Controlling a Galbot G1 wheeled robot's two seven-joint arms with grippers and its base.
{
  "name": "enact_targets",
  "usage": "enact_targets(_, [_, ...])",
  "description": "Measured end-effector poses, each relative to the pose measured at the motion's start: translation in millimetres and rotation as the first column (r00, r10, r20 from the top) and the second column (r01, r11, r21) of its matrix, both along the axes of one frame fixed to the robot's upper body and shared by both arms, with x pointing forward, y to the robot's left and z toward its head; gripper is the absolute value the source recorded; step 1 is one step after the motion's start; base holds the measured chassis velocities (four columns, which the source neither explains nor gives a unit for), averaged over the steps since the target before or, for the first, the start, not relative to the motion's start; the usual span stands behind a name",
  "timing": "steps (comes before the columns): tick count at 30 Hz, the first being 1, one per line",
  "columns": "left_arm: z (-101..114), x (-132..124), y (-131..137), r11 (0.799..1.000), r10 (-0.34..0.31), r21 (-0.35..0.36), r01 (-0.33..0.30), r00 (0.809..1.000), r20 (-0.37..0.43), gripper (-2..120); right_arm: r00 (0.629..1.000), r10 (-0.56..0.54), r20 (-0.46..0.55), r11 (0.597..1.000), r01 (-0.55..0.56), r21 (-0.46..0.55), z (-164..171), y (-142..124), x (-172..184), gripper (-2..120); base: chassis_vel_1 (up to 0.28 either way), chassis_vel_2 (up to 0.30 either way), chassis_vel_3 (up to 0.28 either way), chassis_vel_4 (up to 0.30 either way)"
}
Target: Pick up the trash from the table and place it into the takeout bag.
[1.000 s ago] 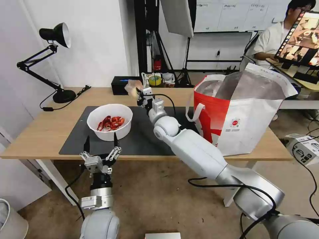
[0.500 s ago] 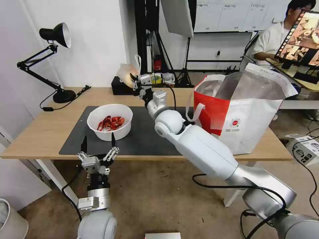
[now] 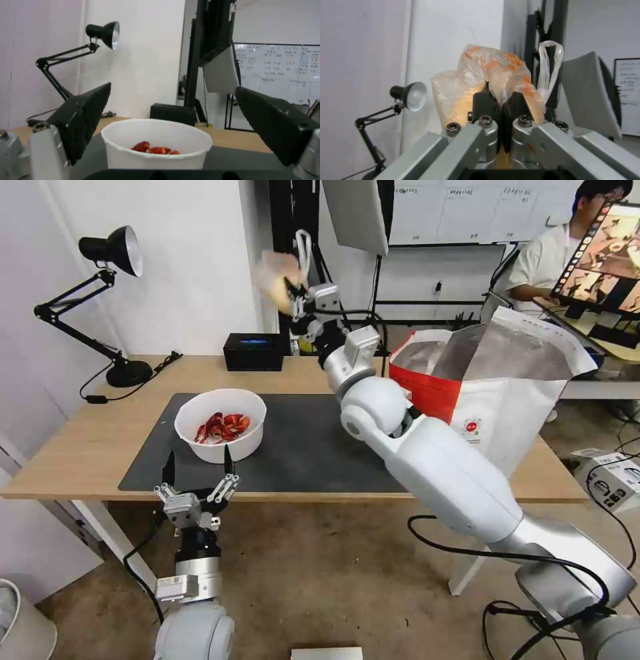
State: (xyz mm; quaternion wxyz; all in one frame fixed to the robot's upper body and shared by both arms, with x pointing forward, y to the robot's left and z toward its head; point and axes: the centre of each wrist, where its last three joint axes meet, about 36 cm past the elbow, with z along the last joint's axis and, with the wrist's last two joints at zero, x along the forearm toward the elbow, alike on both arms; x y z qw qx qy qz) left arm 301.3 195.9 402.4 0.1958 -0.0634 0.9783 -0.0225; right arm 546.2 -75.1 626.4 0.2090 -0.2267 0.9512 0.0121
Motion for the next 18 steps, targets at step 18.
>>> enact_targets(18, [0, -1, -9, 1.000, -0.017, -0.004, 0.017, 1.000, 0.000, 100, 0.962, -0.262, -0.075, 0.964, 0.264, 0.017, 47, -55, -15, 0, 0.000, 0.000, 0.000, 0.000])
